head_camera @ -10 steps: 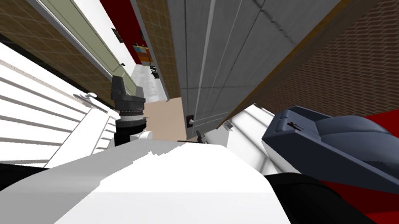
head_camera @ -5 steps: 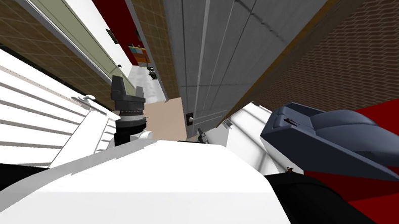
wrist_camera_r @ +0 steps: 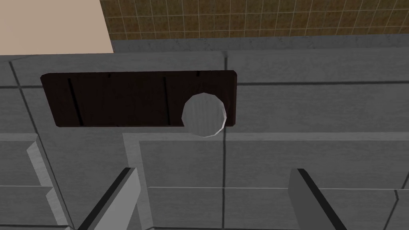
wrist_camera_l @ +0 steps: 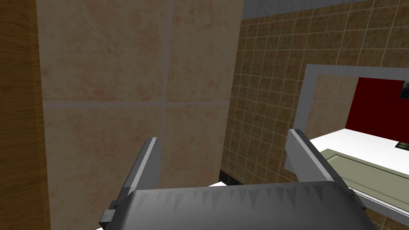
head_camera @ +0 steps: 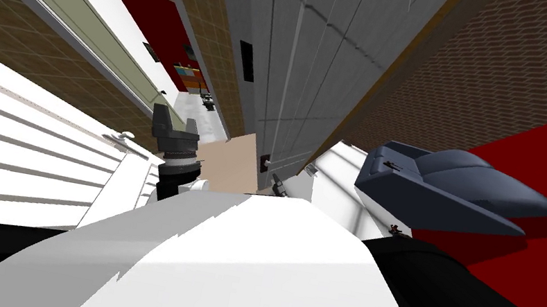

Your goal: Push the door open

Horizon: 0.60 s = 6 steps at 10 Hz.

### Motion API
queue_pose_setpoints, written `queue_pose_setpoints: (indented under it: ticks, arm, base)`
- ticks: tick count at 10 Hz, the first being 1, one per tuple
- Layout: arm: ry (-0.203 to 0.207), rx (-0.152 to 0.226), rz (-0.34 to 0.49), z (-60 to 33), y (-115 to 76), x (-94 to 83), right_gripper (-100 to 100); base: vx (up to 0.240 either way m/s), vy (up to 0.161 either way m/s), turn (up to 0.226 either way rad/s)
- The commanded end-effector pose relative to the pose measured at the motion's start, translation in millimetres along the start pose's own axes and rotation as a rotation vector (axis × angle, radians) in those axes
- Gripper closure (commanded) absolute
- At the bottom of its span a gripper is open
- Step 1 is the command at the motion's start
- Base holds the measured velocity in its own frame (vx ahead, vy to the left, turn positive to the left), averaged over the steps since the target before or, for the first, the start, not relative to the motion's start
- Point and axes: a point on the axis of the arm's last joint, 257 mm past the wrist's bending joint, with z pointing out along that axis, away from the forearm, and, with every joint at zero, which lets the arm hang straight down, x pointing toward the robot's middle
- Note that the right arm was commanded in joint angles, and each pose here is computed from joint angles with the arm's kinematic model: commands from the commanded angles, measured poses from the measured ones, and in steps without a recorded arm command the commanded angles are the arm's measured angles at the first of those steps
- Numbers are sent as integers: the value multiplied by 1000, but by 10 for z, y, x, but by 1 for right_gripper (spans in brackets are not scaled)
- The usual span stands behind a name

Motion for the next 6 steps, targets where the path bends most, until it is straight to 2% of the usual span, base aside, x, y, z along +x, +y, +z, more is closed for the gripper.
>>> queue_pose_setpoints:
  ticks: [1, 4, 6]
  arm:
    - [-6, 0, -2, 38, 3, -20, -100]
    - [-18, 1, -4, 109, 9, -59, -100]
    - [-19, 0, -5, 115, 10, -65, -100]
  base:
    - [180, 83, 30]
    - [204, 108, 46]
    - [110, 60, 12]
